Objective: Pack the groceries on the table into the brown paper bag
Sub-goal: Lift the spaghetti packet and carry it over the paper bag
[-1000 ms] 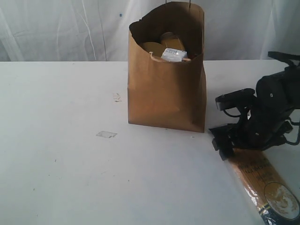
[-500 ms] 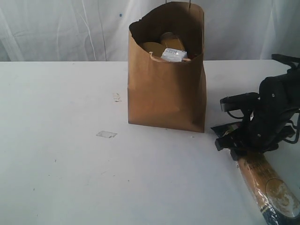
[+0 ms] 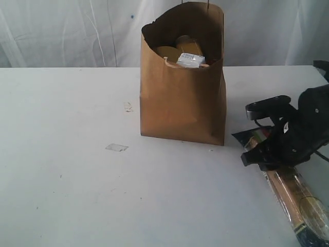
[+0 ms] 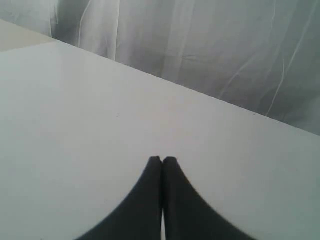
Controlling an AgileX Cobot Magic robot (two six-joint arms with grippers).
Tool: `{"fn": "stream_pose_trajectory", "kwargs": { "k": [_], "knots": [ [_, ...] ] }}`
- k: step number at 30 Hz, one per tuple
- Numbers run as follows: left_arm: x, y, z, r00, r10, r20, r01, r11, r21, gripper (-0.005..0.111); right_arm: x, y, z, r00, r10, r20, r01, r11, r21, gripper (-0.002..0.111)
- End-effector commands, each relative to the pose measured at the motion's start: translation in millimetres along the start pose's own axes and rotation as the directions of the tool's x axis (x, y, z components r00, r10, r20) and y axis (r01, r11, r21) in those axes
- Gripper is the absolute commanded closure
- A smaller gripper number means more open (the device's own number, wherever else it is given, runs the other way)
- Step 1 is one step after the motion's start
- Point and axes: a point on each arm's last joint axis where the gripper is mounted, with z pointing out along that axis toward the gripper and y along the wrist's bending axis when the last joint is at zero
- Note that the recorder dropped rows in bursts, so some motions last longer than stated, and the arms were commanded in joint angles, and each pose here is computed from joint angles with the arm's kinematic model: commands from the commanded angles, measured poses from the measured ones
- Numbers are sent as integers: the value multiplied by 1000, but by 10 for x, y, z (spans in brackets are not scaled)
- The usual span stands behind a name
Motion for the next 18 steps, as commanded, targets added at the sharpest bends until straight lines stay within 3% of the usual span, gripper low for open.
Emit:
{"fn": "stream_pose_trajectory", "kwargs": {
  "k": [1,8,18],
  "knots": [
    [6,3,-1,1000,7,4,-7,1000,-1,107,-84,0,-447,967,47,249,-44,999,-18,108],
    [6,5,-1,1000,7,4,-7,1000,-2,107,45,-56,-1429,876,25,481,-39,999,20,108],
    [6,5,-1,1000,7,4,-7,1000,-2,107,632,-75,-2558,642,-10,766,-66,995,68,108]
  ]
}}
